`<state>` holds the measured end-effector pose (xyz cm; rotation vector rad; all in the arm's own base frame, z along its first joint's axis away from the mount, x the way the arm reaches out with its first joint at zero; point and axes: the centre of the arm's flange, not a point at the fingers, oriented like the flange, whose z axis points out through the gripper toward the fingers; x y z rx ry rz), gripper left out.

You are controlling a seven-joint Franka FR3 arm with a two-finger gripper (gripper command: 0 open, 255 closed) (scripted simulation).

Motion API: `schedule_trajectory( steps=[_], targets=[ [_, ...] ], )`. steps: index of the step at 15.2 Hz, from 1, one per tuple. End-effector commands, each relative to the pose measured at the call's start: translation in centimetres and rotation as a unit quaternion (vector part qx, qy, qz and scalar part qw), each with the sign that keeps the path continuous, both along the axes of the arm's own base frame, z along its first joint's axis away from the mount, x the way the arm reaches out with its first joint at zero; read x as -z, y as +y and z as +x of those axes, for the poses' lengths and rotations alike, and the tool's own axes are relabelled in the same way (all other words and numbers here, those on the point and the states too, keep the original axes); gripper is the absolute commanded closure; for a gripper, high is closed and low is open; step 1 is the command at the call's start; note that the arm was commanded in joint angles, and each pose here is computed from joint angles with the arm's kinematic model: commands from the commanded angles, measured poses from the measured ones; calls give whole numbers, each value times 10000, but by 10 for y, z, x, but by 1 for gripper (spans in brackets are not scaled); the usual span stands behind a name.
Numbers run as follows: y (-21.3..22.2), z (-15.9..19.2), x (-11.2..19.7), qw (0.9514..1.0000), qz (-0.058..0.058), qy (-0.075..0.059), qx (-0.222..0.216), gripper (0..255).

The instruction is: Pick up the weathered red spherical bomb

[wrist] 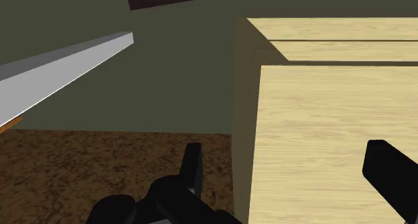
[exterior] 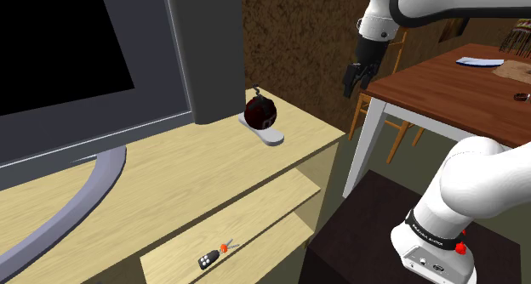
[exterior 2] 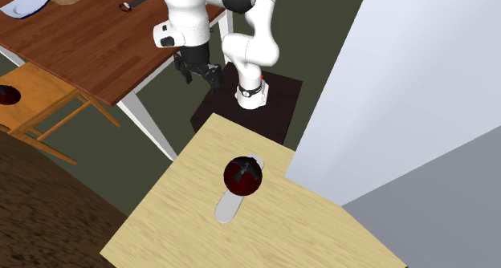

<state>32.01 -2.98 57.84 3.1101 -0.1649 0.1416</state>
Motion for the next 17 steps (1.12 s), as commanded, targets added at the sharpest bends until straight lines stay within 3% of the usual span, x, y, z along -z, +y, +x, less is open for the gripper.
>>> schedule_trajectory(
  steps=[1, 17],
  targets=[
    [0, 0, 0, 10000, 0, 0, 0, 0],
    [161, 149, -35, 9982, -89, 488, -325, 0]
  ],
)
